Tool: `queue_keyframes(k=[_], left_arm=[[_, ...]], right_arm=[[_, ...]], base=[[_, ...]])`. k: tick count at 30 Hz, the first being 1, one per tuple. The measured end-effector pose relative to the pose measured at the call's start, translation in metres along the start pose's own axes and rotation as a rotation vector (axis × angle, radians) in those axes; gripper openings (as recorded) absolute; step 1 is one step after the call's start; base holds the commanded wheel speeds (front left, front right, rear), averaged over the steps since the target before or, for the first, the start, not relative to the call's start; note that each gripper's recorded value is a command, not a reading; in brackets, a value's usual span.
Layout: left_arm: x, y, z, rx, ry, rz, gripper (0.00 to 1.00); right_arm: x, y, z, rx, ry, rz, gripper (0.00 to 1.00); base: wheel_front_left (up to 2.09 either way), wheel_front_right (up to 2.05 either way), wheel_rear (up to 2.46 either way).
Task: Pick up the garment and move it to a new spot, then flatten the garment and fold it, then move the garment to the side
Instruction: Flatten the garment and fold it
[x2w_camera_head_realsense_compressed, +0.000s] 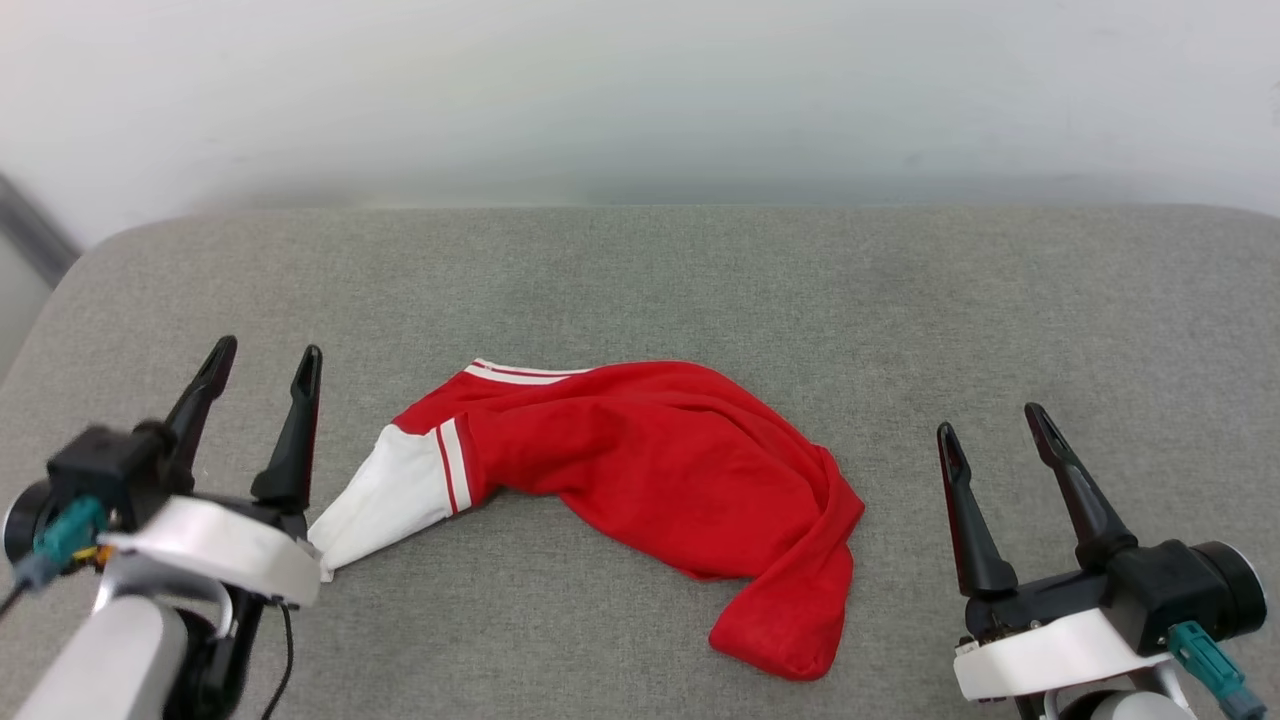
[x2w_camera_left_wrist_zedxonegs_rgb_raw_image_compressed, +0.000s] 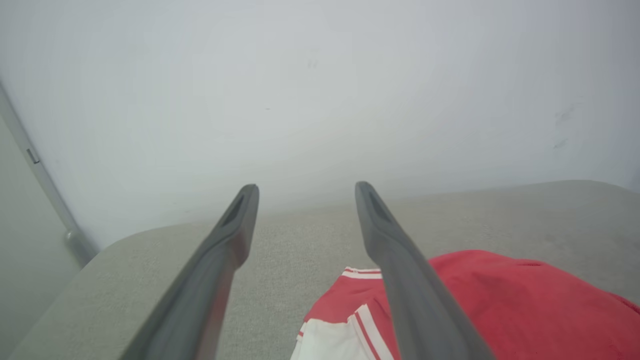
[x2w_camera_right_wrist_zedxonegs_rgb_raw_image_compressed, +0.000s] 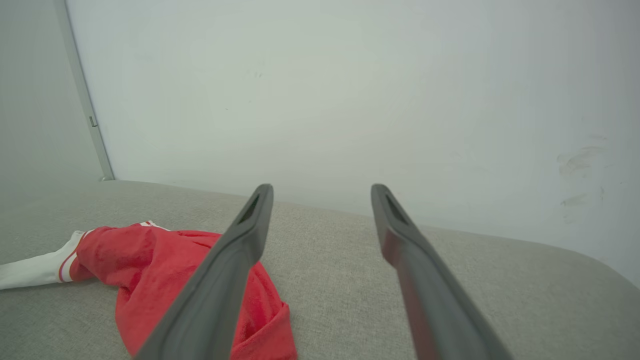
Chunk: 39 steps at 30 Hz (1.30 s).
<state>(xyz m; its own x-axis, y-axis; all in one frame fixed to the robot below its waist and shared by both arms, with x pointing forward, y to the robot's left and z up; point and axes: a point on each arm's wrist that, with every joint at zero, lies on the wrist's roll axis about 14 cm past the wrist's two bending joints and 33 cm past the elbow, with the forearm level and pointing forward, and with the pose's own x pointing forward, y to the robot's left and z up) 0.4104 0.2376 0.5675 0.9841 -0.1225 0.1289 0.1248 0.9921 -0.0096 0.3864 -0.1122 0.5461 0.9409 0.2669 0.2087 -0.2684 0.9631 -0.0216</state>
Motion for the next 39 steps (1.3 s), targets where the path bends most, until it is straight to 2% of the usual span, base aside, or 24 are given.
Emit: queue_keyframes(k=[4, 11, 12, 15, 17, 21, 23, 30, 37, 38, 39], left_arm=[[-0.02, -0.011, 0.018, -0.003, -0.102, 0.043, 1.0], [-0.05, -0.023, 0.02, -0.033, -0.156, 0.117, 1.0], [-0.054, -0.028, 0.018, -0.013, -0.156, 0.1, 1.0], [-0.056, -0.03, 0.013, -0.009, -0.144, 0.09, 1.0], [-0.054, -0.029, 0.01, -0.007, -0.138, 0.093, 1.0], [-0.051, -0.028, 0.005, -0.01, -0.127, 0.104, 1.0], [-0.051, -0.027, 0.002, -0.014, -0.121, 0.112, 1.0], [-0.057, -0.015, -0.005, -0.005, -0.096, 0.162, 1.0], [-0.07, 0.0, -0.01, 0.018, -0.068, 0.224, 1.0], [-0.071, 0.001, -0.01, 0.019, -0.068, 0.228, 1.0], [-0.072, 0.002, -0.009, 0.018, -0.068, 0.231, 1.0]], right_arm=[[-0.003, 0.0, 0.003, -0.002, -0.007, -0.003, 1.0], [-0.005, 0.001, -0.009, 0.008, 0.031, 0.0, 1.0], [0.001, 0.01, -0.029, 0.004, 0.143, 0.04, 1.0], [0.019, 0.014, -0.042, -0.019, 0.278, 0.105, 1.0], [0.027, 0.016, -0.059, 0.009, 0.417, 0.137, 1.0], [0.029, 0.02, -0.099, 0.036, 0.746, 0.21, 1.0], [0.03, 0.02, -0.112, -0.004, 0.866, 0.245, 1.0], [0.021, 0.028, -0.159, -0.018, 1.161, 0.305, 1.0], [0.013, 0.053, -0.184, -0.015, 1.232, 0.385, 1.0], [0.013, 0.054, -0.186, -0.009, 1.232, 0.387, 0.96], [0.012, 0.055, -0.186, -0.004, 1.23, 0.387, 0.29]], base=[[0.0, 0.0, 0.0], [0.0, 0.0, 0.0], [0.0, 0.0, 0.0], [0.0, 0.0, 0.0], [0.0, 0.0, 0.0], [0.0, 0.0, 0.0], [0.0, 0.0, 0.0], [0.0, 0.0, 0.0], [0.0, 0.0, 0.0], [0.0, 0.0, 0.0], [0.0, 0.0, 0.0]])
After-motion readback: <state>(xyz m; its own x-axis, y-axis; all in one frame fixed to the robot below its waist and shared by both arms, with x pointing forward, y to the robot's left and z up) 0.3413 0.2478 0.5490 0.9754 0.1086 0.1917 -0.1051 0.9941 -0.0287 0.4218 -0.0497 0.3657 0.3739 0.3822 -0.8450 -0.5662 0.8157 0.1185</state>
